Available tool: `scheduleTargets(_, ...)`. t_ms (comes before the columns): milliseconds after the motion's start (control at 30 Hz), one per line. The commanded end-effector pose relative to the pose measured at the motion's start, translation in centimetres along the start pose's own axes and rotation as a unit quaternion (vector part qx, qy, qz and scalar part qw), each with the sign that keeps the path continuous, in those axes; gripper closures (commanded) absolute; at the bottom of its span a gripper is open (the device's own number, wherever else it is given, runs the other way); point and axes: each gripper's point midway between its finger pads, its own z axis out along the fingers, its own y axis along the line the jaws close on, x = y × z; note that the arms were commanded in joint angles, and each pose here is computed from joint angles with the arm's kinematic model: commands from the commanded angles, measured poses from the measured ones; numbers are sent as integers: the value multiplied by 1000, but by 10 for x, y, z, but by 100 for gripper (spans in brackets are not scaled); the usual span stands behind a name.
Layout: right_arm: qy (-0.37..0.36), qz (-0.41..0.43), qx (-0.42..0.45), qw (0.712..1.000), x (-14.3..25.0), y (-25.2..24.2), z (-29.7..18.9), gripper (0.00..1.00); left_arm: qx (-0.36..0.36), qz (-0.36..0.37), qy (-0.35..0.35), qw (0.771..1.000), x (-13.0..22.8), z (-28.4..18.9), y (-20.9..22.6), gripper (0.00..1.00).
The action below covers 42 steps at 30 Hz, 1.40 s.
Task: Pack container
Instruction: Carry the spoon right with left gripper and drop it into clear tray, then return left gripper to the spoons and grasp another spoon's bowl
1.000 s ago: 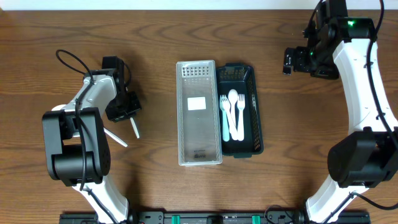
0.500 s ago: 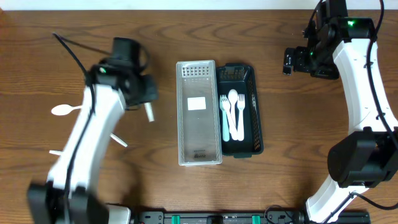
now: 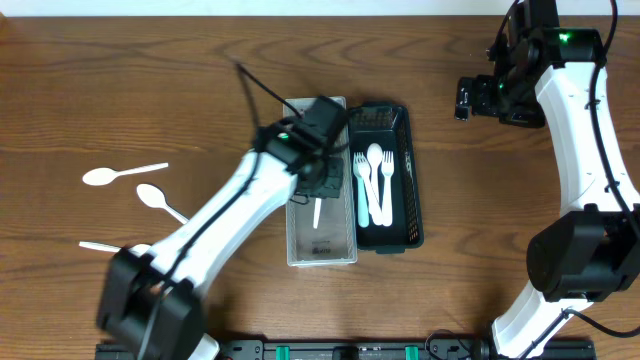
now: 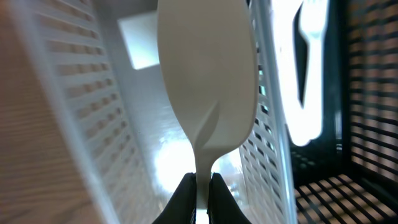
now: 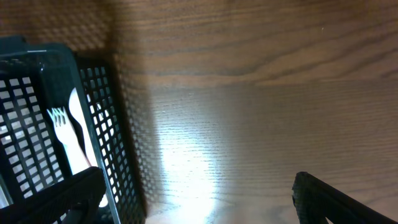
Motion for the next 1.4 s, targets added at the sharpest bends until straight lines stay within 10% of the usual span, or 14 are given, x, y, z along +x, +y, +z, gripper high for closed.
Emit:
scheduleTargets(0,7,-7,1,1000,2,-1,3,1,-11,-3,24,1000,9,19,-2,94)
scheduleTargets(200,8,-7,1,1000,3,-1,3,1,0,33,-6,999,-2,-12,-2,38)
scheduleTargets(367,8,-7,1,1000,2,-1,3,1,-34,0,-86,996,-20,-73,33,32)
scheduleTargets(633,8,-7,1,1000,2,-1,3,1,-150,-301,-184,924,-9,-154,182,2)
scheduleTargets(1067,5,-7,1,1000,1,-1,3,1,-168,-538,-43,825,52,-60,310,2)
scheduleTargets(1367,6,-16,2,1000,1,-1,3,1,-135,-544,44,827,60,18,317,2)
